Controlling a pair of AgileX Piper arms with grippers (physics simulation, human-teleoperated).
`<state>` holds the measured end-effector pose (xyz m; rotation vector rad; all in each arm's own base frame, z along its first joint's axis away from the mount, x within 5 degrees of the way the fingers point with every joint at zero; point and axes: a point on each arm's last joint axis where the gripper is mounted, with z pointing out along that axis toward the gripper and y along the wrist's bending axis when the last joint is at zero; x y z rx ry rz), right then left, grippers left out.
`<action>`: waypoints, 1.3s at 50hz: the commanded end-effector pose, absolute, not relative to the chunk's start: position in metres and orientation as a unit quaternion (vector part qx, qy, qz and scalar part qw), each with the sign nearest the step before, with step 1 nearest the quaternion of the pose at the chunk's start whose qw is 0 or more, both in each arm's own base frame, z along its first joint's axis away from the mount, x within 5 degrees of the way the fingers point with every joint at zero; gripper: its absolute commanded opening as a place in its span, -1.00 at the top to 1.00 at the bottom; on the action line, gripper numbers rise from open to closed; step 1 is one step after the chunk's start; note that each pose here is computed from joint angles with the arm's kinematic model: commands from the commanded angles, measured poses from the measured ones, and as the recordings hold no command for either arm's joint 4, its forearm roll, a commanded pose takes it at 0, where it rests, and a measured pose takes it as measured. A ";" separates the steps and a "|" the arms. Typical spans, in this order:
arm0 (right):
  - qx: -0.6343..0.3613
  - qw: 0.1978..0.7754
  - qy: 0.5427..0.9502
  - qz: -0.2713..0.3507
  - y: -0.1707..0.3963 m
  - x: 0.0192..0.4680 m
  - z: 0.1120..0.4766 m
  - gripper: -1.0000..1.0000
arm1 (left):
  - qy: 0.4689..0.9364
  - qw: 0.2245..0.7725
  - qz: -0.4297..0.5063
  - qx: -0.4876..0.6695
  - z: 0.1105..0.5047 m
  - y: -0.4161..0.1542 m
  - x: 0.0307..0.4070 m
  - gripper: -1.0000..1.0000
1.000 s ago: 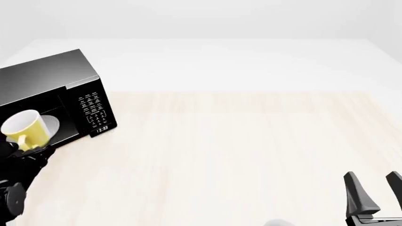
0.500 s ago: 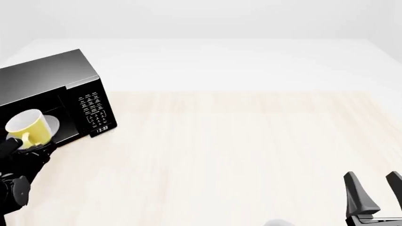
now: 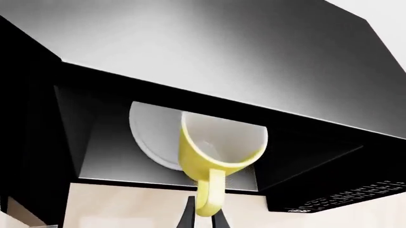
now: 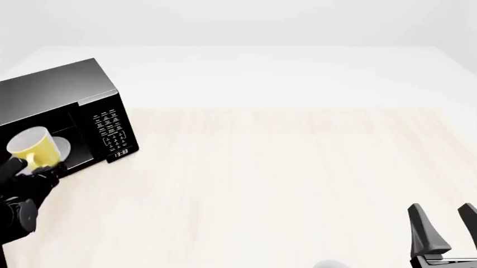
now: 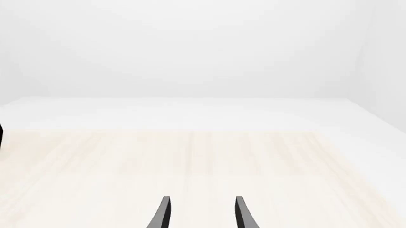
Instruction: Put the yellow and white mug in the microwave and close it.
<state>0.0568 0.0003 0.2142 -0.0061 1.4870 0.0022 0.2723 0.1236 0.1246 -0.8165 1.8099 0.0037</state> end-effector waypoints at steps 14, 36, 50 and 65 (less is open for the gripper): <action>-0.003 0.736 0.677 0.001 0.000 0.057 0.214 -1.00 | 0.744 0.565 -0.001 -0.358 0.134 0.142 0.298 1.00; -0.003 0.736 0.677 0.001 0.000 0.057 0.214 -1.00 | 0.737 0.559 0.005 -0.379 0.117 0.166 0.317 1.00; -0.003 0.736 0.677 0.001 0.000 0.057 0.214 -1.00 | 0.750 0.537 0.012 -0.386 0.095 0.172 0.316 1.00; -0.003 0.736 0.677 0.001 0.000 0.057 0.214 -1.00 | 0.761 0.524 0.008 -0.383 0.088 0.168 0.323 1.00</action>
